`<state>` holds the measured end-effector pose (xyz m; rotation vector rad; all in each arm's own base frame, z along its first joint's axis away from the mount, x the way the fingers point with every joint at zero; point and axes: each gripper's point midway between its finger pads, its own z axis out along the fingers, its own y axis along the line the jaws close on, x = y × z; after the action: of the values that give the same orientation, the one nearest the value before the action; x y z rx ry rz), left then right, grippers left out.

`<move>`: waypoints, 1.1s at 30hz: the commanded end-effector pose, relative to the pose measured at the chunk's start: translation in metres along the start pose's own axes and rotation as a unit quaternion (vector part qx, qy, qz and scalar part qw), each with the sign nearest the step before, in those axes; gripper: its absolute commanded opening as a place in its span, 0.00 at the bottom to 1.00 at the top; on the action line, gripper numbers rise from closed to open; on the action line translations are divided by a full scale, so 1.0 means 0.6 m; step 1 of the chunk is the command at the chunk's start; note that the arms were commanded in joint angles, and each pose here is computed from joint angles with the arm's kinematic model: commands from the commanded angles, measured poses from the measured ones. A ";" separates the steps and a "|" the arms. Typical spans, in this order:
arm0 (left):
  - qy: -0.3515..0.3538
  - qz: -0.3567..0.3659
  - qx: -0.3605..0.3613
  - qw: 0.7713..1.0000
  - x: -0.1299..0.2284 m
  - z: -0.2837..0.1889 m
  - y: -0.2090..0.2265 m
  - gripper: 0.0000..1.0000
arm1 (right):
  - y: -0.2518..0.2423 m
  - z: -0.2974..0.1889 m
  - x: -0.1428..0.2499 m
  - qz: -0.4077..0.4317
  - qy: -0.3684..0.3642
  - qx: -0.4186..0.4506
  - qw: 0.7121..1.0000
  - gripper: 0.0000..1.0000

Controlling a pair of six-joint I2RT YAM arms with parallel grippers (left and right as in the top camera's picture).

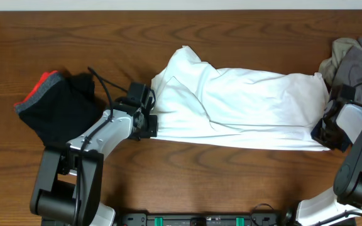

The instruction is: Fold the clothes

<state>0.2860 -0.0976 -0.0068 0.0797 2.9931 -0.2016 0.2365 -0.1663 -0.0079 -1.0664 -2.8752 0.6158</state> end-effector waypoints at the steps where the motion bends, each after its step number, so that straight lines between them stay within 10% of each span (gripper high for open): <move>1: 0.103 -0.038 -0.055 0.992 0.107 0.041 0.050 0.06 | 0.017 0.060 0.123 -0.029 0.121 -0.016 0.992 0.01; 14: -0.004 -0.130 -0.037 0.991 0.041 -0.035 0.078 0.06 | 0.026 0.067 0.122 -0.024 0.112 -0.029 0.993 0.01; 33: -0.194 -0.016 0.103 0.975 -0.047 -0.184 -0.017 0.11 | 0.066 -0.042 0.052 0.003 0.010 -0.167 0.986 0.12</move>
<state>0.3026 -0.0775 0.1024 -0.1263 2.5881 -0.3918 0.2344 -0.1441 -0.0045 -1.1062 -2.9709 0.4306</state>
